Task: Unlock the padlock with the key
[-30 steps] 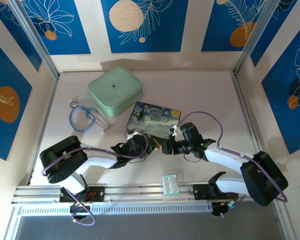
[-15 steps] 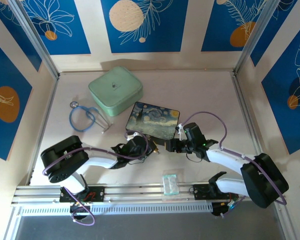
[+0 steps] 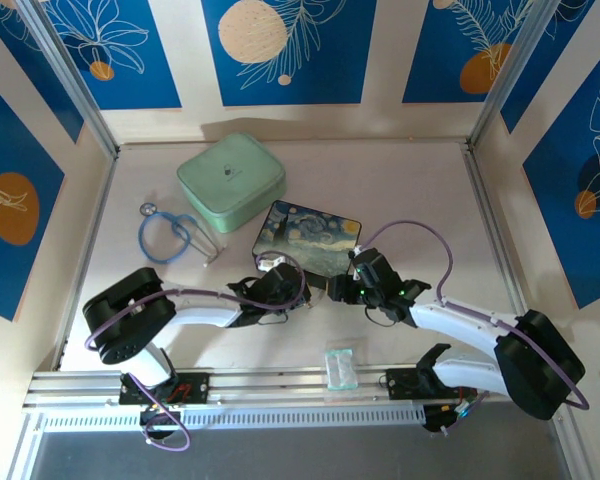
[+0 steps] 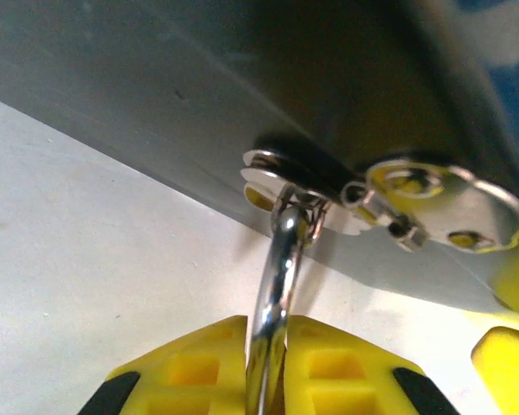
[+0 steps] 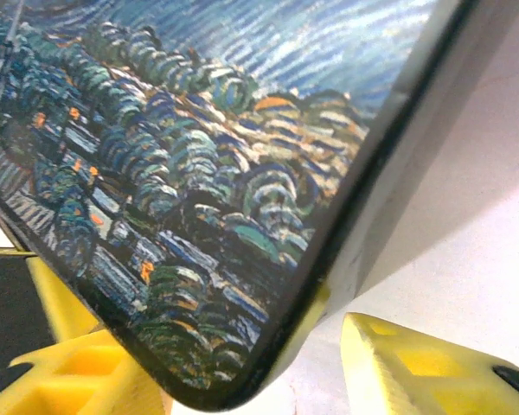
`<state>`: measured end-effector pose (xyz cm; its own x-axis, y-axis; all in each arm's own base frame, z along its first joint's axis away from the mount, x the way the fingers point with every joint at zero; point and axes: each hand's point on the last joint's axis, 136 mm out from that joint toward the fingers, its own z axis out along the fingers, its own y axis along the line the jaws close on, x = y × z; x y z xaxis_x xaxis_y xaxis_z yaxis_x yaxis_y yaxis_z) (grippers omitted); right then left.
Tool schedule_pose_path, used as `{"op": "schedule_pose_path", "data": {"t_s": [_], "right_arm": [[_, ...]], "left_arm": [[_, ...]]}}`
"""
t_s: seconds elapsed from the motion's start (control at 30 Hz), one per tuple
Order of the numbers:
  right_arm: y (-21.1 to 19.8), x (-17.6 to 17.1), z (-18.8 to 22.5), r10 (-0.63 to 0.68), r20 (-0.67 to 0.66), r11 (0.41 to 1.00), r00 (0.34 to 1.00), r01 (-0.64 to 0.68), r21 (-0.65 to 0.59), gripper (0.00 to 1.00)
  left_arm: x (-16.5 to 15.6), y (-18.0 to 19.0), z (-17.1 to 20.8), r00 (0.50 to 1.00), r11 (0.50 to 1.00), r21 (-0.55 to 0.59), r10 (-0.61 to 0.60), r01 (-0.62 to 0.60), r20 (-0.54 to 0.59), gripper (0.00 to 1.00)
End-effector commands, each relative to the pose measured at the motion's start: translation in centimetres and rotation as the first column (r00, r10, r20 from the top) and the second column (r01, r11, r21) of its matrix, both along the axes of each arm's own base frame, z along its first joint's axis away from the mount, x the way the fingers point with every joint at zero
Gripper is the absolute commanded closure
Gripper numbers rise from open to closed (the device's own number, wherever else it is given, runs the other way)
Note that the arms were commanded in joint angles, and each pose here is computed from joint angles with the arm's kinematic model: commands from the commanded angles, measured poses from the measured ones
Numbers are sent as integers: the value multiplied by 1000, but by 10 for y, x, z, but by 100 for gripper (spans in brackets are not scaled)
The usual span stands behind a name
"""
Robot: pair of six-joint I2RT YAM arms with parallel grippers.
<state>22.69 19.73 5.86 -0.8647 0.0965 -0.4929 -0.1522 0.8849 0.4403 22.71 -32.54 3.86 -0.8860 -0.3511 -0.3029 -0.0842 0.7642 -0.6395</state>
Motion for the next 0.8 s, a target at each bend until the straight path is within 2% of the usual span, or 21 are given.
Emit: {"op": "schedule_pose_path", "data": {"t_s": [0.0, 0.17, 0.3, 0.47, 0.77], "right_arm": [[3, 7, 7, -45, 17, 999, 999, 45, 11, 44], [3, 8, 6, -60, 26, 998, 998, 60, 10, 41], [-3, 10, 4, -85, 20, 996, 996, 85, -9, 42], [-6, 9, -1, -94, 8, 995, 996, 94, -12, 42], [-9, 12, -7, -109, 1, 994, 994, 109, -28, 42]], "left_arm": [[-21, 52, -49, 995, 959, 279, -17, 43, -96, 89], [-20, 52, -53, 995, 953, 298, -30, 58, -98, 83], [-15, 61, -54, 997, 934, 354, -17, 42, -73, 79], [-11, 58, -53, 999, 936, 350, -22, 38, -48, 76], [-6, 86, -43, 999, 849, 528, -42, 27, 17, 75]]}}
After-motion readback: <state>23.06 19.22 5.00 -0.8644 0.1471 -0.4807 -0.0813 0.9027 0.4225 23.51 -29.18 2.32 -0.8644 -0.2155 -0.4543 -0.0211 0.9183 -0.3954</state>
